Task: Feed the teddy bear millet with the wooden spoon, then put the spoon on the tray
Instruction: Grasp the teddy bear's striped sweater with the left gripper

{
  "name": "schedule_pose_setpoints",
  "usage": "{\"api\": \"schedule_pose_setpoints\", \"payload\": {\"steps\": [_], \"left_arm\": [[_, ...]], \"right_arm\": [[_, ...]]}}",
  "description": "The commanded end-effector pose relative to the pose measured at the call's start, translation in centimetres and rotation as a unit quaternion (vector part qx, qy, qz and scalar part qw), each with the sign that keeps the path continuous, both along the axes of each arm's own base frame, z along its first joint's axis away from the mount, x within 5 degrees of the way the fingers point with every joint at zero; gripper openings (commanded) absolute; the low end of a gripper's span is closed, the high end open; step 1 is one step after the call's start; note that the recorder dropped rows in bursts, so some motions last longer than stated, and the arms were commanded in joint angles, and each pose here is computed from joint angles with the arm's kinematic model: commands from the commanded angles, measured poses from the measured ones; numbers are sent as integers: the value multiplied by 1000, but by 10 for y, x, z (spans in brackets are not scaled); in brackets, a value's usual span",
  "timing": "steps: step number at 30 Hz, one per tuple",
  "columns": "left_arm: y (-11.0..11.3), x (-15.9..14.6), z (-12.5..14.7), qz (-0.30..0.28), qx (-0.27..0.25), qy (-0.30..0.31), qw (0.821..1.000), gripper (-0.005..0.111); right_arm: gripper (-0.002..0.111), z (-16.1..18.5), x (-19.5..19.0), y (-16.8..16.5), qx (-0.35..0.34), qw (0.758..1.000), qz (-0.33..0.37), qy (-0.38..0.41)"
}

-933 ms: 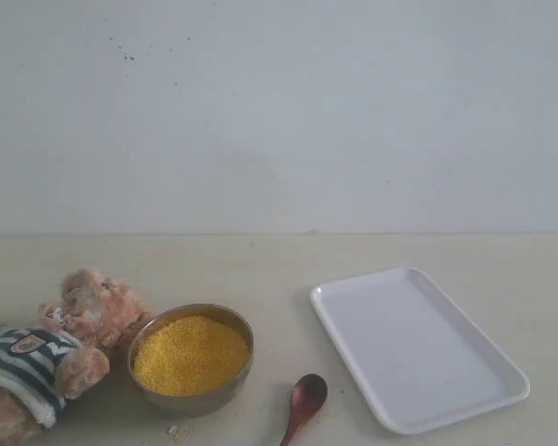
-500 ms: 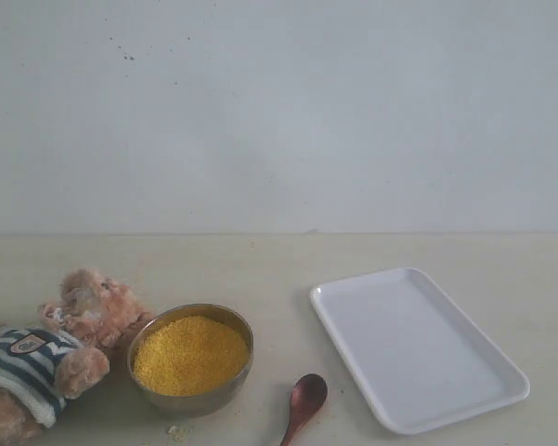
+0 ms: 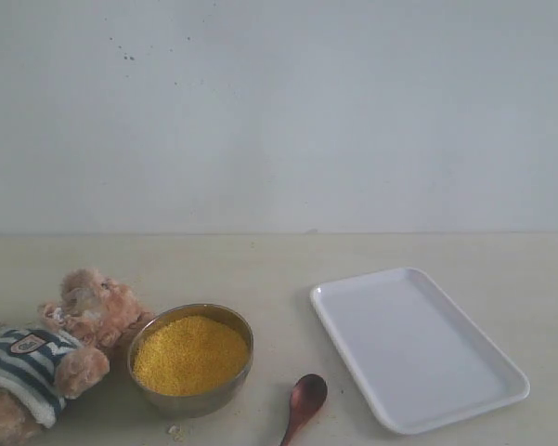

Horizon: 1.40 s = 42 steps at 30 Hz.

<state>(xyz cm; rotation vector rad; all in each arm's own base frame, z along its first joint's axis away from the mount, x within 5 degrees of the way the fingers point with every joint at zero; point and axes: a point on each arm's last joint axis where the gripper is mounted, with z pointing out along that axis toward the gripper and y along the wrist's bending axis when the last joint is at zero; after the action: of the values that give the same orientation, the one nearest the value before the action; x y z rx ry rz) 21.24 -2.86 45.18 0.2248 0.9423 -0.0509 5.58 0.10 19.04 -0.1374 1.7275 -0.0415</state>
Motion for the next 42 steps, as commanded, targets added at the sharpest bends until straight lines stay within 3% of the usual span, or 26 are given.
{"api": "schedule_pose_setpoints", "payload": {"steps": [1,3,5,6,7,8,9,11,12,13,15,16,17,19,24,26,28,30,33,34,37,42], "left_arm": [[4,78,-36,64,33,250,965,4],[10,92,-62,98,43,376,920,4],[15,99,-85,121,54,458,879,4],[18,103,-105,136,70,519,841,4],[19,104,-112,141,84,540,826,4],[22,101,-123,151,117,583,790,4],[23,97,-128,156,125,608,768,4],[34,94,-137,157,76,657,733,4],[42,95,-143,126,19,693,709,4],[48,98,-148,78,6,720,689,4],[69,103,-163,-84,-71,782,613,4],[77,102,-168,-119,-96,793,590,4],[96,108,-178,-140,-149,787,582,4],[114,110,-189,-139,-189,784,574,4],[121,106,-200,-128,-179,797,562,5],[117,105,-209,-153,-171,793,564,16],[112,105,-218,-183,-172,783,568,34],[111,105,-229,-190,-178,782,566,61],[112,103,-251,-174,-200,797,542,103],[112,102,-258,-172,-209,802,533,109],[113,104,-274,-176,-205,804,530,108],[118,113,-291,-176,-165,788,567,108]], "right_arm": [[0,2,0,0,1,1000,-1,-10],[0,2,0,0,1,1000,-1,-10],[0,2,0,0,1,1000,-1,-10],[0,2,0,0,1,1000,-1,-10],[0,2,0,0,1,1000,-1,-10],[0,2,0,0,1,1000,-1,-10],[0,2,0,0,1,1000,-1,-10],[0,2,0,0,1,1000,-1,-10],[0,2,0,0,1,1000,-1,-10],[0,2,0,0,1,1000,-1,-10],[0,2,0,0,1,1000,-1,-10],[0,2,0,0,1,1000,-1,-10],[0,2,0,0,1,1000,-1,-10],[0,2,0,0,1,1000,0,-12],[0,4,0,0,2,1000,2,-21],[0,4,0,0,2,1000,2,-21],[0,4,0,1,2,1000,2,-22],[0,4,0,1,2,1000,2,-22],[0,4,0,1,2,1000,2,-22],[0,4,0,1,2,1000,2,-22],[0,4,0,1,2,1000,2,-22],[0,4,0,1,2,1000,2,-22]]}}
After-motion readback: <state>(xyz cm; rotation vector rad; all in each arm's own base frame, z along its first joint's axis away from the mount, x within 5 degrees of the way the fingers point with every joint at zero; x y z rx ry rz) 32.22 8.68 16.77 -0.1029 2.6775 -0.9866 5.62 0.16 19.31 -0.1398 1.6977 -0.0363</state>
